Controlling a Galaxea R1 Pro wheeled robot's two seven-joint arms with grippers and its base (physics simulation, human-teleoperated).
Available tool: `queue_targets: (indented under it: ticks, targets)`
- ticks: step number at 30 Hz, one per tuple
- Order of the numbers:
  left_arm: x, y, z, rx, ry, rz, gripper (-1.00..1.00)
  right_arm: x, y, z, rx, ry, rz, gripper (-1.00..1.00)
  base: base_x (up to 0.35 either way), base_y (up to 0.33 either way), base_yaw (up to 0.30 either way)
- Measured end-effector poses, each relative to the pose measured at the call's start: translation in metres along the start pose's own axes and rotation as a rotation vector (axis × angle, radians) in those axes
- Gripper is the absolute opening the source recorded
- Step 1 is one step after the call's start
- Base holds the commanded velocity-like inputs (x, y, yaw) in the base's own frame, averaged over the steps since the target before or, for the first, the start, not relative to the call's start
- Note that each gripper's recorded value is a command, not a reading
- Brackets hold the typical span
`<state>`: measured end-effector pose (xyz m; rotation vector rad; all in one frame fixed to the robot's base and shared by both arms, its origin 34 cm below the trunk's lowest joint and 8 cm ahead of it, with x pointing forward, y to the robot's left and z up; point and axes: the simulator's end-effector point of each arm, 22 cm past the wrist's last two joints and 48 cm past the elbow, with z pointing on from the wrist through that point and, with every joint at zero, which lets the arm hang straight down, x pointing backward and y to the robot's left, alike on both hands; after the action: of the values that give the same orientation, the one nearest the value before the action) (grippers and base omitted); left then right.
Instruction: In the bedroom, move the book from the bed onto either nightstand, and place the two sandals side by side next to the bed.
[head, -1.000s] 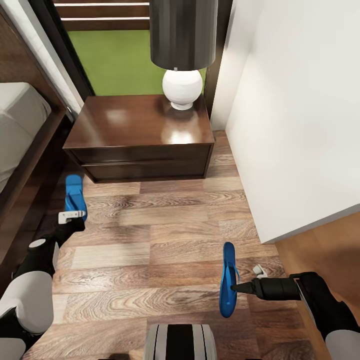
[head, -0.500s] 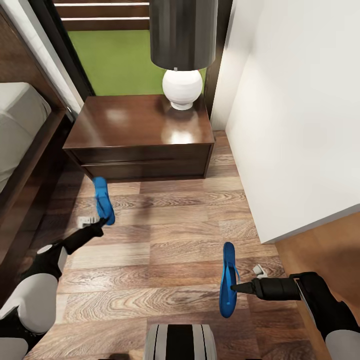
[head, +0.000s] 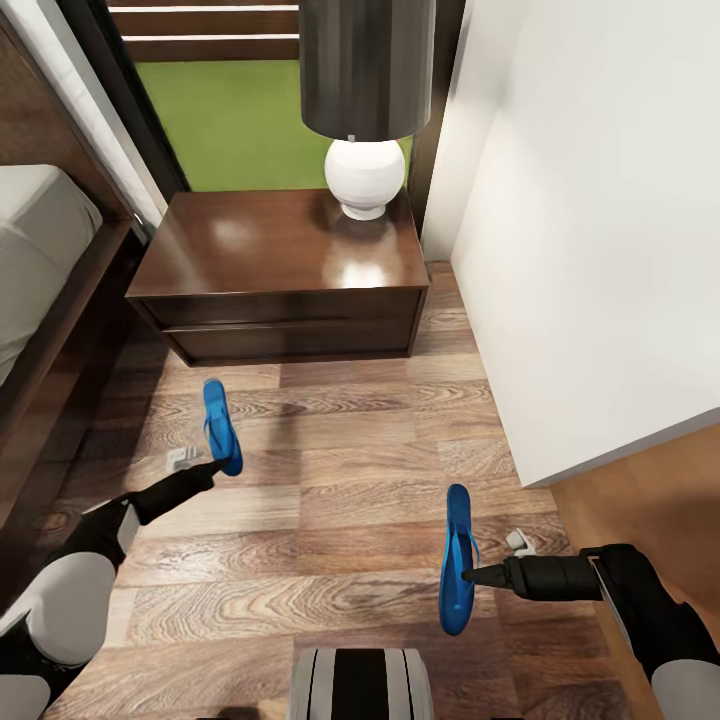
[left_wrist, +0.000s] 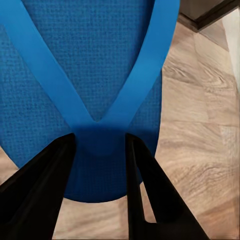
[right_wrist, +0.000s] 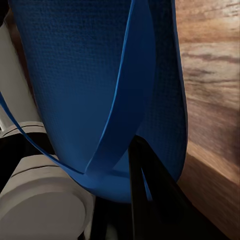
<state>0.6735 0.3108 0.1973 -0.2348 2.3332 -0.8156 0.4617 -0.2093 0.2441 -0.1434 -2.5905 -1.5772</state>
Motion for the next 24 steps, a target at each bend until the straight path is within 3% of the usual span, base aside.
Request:
queue_targets:
  ticks: [24]
  targets:
    - [0.013,-0.009,0.003,0.033,0.021,-0.019,-1.0,-0.004,0.001,-0.005,0.01,-0.006,-0.019,-1.0,0.0,0.0,0.0]
